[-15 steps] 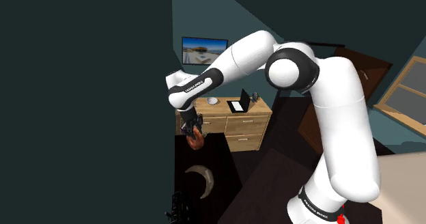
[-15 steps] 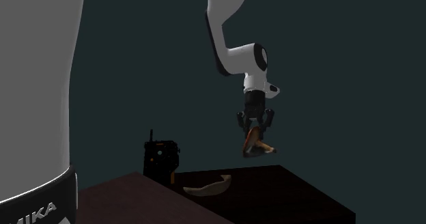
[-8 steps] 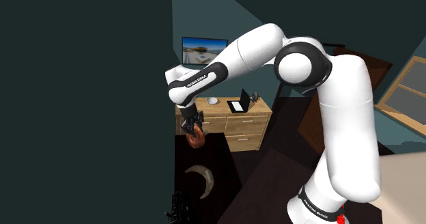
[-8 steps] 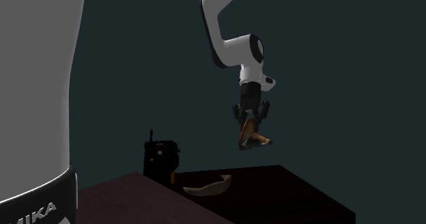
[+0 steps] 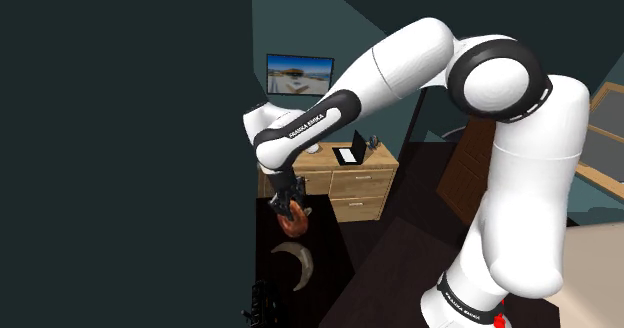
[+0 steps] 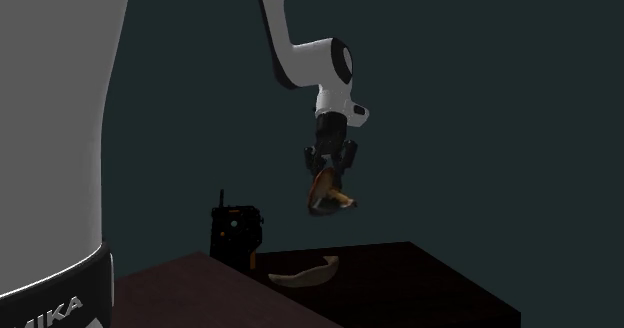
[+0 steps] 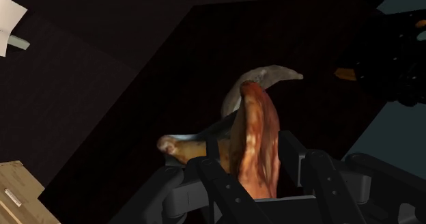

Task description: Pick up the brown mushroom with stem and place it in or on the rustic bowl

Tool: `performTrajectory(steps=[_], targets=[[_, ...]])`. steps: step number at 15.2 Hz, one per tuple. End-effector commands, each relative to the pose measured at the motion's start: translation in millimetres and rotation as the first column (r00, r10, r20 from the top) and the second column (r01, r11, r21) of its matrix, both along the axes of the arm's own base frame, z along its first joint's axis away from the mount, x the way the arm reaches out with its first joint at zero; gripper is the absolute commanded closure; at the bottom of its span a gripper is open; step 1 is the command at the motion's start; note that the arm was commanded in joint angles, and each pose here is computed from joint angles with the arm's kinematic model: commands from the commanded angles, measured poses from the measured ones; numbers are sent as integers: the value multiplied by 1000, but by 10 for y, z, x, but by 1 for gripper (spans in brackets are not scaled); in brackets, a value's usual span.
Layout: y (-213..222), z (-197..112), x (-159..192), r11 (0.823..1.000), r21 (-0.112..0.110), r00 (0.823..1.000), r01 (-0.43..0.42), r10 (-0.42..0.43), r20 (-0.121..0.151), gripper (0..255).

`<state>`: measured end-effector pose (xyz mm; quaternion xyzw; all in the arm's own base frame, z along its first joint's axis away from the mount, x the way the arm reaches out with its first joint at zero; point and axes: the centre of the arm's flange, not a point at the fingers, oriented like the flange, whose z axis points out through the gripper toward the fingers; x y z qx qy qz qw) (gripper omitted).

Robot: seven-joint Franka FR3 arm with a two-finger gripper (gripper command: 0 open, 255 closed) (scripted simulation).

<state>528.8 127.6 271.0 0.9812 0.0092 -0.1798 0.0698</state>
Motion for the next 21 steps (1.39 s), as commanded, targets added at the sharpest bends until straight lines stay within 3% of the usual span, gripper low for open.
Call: performTrajectory(steps=[1, 3, 21], targets=[[168, 50, -213, 1000, 0, 1000, 1, -1, 0, 255], [341, 97, -444, 1000, 0, 1000, 1, -1, 0, 255], [341, -886, -444, 1000, 0, 1000, 1, -1, 0, 255]])
